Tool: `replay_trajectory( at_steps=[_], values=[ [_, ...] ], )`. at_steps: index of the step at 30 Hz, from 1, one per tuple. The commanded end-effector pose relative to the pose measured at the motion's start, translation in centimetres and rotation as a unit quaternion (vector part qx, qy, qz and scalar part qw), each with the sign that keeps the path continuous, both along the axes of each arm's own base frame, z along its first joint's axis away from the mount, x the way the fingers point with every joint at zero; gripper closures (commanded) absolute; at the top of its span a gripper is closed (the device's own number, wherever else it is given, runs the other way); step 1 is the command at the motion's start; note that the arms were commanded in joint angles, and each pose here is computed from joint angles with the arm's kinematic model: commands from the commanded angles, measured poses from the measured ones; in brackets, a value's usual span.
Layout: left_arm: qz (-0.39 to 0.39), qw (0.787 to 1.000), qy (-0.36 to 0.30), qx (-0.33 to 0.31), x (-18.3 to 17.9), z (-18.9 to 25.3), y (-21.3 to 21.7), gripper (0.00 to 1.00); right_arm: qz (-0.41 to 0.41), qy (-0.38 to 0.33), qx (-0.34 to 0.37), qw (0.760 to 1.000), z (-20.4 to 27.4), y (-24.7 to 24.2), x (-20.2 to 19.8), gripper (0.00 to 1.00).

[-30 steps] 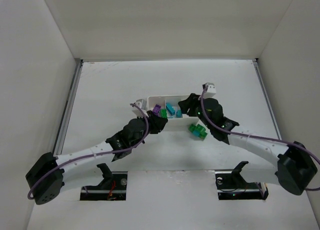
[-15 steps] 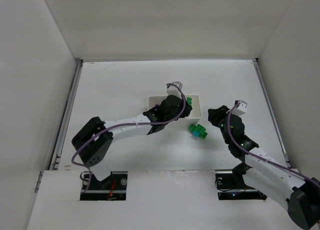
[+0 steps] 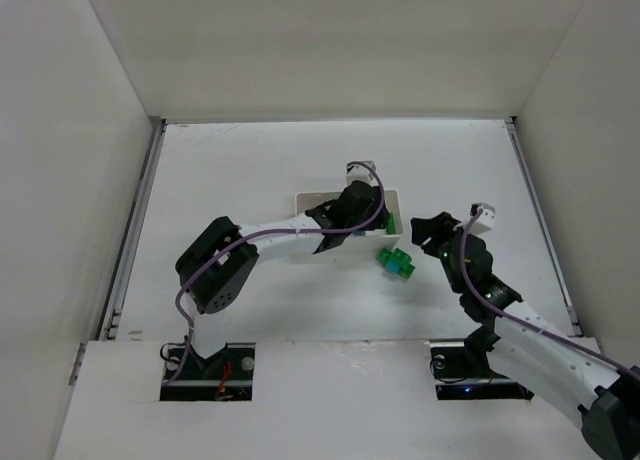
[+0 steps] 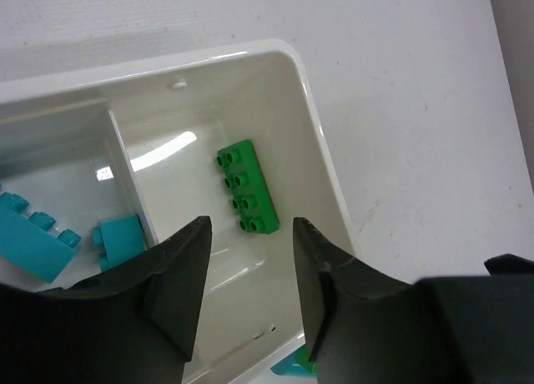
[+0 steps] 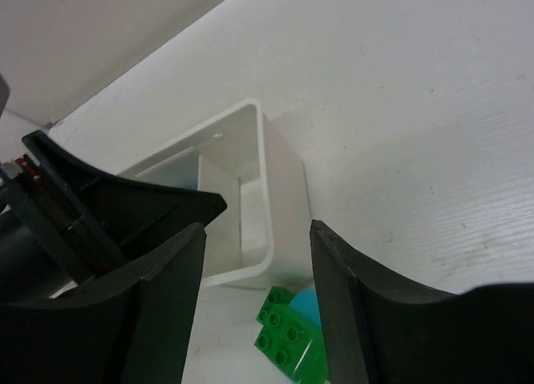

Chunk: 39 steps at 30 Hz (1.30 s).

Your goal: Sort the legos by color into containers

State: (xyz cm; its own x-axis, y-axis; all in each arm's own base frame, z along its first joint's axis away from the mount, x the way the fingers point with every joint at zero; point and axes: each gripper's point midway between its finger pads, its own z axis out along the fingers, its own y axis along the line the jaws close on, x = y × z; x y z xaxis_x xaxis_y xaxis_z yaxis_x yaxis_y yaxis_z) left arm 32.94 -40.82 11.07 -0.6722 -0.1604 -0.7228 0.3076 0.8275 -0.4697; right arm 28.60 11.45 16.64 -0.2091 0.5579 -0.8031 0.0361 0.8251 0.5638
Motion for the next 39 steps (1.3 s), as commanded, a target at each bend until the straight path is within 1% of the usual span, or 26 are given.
replay_trajectory(
  at_steps=[1,4,11,12,14,16,20,24,27,30,32,36,39],
  values=[
    [-0.009,0.999,-0.038,-0.031,0.7,4.4,-0.8,0.57,0.016,0.003,0.000,1.000,0.2,0.8,-1.2,0.40],
    [-0.011,0.998,-0.047,-0.042,0.1,5.9,-0.1,0.57,0.051,0.032,-0.022,0.998,-0.9,2.6,-2.6,0.37],
    [-0.003,0.995,-0.062,-0.077,-2.5,7.9,3.6,0.56,0.116,0.103,-0.121,0.981,-2.9,5.3,-4.8,0.24],
    [-0.002,0.995,-0.063,-0.079,-3.0,7.9,4.3,0.56,0.118,0.109,-0.136,0.978,-2.9,5.5,-5.0,0.22],
    [0.000,0.994,-0.066,-0.087,-3.9,8.2,5.7,0.56,0.094,0.108,-0.167,0.976,-2.7,4.8,-4.6,0.20],
    [0.004,0.993,-0.065,-0.097,-5.0,8.6,6.9,0.56,0.071,0.114,-0.203,0.970,-3.3,4.1,-4.0,0.20],
    [0.011,0.991,-0.073,-0.114,-7.0,9.1,9.4,0.56,0.079,0.140,-0.262,0.952,-5.0,4.4,-3.3,0.21],
    [0.020,0.990,-0.066,-0.124,-8.6,8.6,11.6,0.56,0.075,0.151,-0.279,0.945,-5.8,4.3,-2.8,0.21],
    [0.032,0.990,-0.058,-0.125,-9.2,7.5,13.0,0.56,0.077,0.152,-0.283,0.944,-5.9,4.4,-2.6,0.21],
    [0.043,0.991,-0.042,-0.118,-9.7,6.2,14.4,0.56,0.084,0.156,-0.282,0.943,-6.2,4.5,-2.2,0.24],
    [0.048,0.992,-0.039,-0.113,-9.9,5.5,15.0,0.56,0.092,0.157,-0.275,0.944,-6.4,4.8,-2.1,0.29],
    [0.054,0.992,-0.027,-0.107,-10.5,4.8,15.9,0.56,0.121,0.168,-0.258,0.944,-7.1,6.1,-2.6,0.37],
    [0.058,0.992,-0.018,-0.109,-11.0,4.0,16.4,0.56,0.125,0.174,-0.244,0.946,-7.4,6.4,-2.8,0.45]
  ],
)
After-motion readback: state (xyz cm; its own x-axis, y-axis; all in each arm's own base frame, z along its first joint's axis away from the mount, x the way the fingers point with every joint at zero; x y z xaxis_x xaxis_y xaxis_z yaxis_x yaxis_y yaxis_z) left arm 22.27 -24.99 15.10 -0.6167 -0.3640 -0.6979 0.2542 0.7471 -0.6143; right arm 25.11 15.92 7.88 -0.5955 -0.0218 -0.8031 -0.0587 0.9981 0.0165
